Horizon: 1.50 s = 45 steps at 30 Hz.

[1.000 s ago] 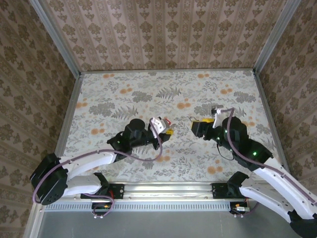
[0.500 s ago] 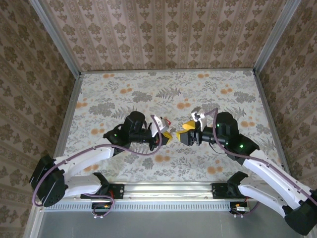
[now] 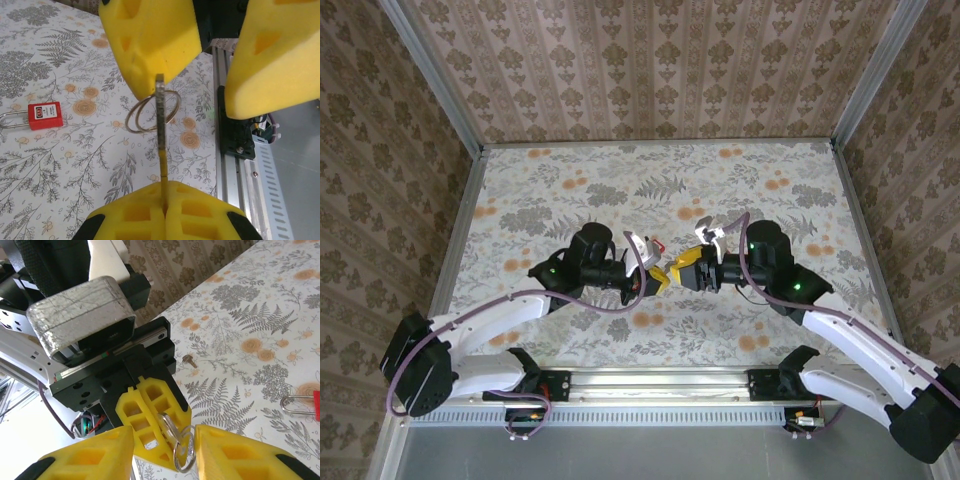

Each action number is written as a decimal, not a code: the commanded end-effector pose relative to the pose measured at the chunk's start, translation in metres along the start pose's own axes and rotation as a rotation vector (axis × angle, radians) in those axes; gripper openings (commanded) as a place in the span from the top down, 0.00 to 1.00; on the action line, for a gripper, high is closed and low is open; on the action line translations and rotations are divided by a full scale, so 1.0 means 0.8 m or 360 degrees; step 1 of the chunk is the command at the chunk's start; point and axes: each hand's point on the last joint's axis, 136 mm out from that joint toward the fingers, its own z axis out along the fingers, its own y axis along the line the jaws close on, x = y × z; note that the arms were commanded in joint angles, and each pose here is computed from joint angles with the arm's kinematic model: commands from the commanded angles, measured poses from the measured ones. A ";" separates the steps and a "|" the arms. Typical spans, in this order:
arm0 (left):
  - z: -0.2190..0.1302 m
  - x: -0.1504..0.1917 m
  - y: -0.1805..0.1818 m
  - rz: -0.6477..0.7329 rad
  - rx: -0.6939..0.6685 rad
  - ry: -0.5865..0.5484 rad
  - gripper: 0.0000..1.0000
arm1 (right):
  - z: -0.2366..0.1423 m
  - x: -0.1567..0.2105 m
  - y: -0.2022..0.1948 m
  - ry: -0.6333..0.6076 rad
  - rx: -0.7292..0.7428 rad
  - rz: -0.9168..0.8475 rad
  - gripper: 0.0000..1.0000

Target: Unlock with the key

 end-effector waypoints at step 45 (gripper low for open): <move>-0.042 -0.030 0.066 0.0052 -0.0564 -0.0311 0.24 | -0.024 -0.039 -0.014 -0.0215 0.0255 -0.0020 0.98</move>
